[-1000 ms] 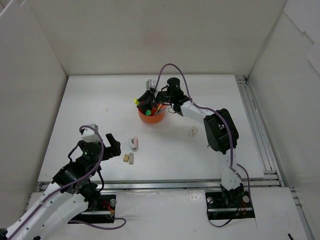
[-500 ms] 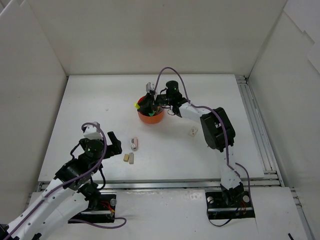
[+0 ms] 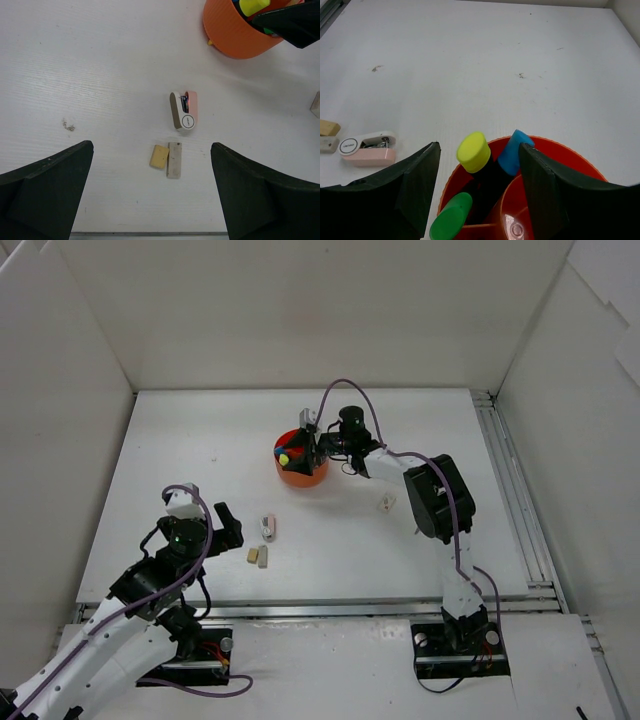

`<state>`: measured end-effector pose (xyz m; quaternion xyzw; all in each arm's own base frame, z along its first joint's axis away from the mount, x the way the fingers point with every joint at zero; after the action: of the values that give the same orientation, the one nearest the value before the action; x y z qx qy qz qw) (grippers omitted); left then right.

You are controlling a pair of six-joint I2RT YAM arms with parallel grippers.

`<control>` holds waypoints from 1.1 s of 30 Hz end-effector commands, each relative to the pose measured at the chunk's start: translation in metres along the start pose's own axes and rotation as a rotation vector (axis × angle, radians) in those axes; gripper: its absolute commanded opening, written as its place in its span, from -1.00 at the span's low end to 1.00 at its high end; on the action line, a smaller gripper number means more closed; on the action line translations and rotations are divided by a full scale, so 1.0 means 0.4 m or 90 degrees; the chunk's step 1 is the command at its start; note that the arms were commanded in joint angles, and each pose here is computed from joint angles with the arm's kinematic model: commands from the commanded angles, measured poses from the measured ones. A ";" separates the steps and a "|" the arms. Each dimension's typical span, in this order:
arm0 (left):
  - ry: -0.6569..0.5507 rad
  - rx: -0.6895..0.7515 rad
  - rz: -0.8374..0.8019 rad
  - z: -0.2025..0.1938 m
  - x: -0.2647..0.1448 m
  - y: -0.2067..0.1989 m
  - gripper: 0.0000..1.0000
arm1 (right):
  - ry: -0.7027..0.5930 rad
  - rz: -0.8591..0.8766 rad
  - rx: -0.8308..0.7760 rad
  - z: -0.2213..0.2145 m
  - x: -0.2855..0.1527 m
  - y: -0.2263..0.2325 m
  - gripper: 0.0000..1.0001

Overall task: Sort the stationery into containers
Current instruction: Place the stationery in the storage box, then pick up the stationery from the corner of the board.

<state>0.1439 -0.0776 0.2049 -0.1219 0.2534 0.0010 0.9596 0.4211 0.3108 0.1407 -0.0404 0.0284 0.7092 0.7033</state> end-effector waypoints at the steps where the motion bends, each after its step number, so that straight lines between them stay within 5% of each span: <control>1: -0.041 -0.018 -0.009 0.060 -0.016 -0.019 0.99 | -0.043 -0.008 -0.082 0.140 -0.023 0.004 0.22; 8: -0.052 -0.009 -0.030 0.076 -0.021 -0.030 0.99 | -0.066 -0.036 -0.109 0.243 -0.029 0.017 0.52; 11: -0.053 -0.003 -0.037 0.083 -0.023 -0.034 0.99 | -0.084 -0.056 -0.110 0.308 -0.035 0.029 0.95; 18: -0.036 0.001 -0.057 0.081 -0.024 -0.045 0.99 | -0.135 -0.120 -0.052 0.452 -0.070 0.083 0.96; 23: -0.013 -0.009 -0.049 0.066 -0.013 -0.048 0.99 | -0.177 -0.390 0.039 0.489 -0.148 0.089 0.96; 33: 0.062 0.032 -0.023 0.032 0.054 -0.077 0.99 | -0.035 -0.843 0.383 0.307 -0.341 0.256 0.96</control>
<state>0.1586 -0.0958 0.1974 -0.0867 0.3155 -0.0150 0.9449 0.3338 0.2253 0.2989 0.1311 0.1243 0.2669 0.9466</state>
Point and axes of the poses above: each gripper's point midway between its finger pads, its own x axis out along the fingers, its own y axis along the line the jaws close on, z = x × y, the point moved 8 cm from there along -x, back along the fingers, and after that the axes turned 4 degrees about x, right-handed, at the moved point
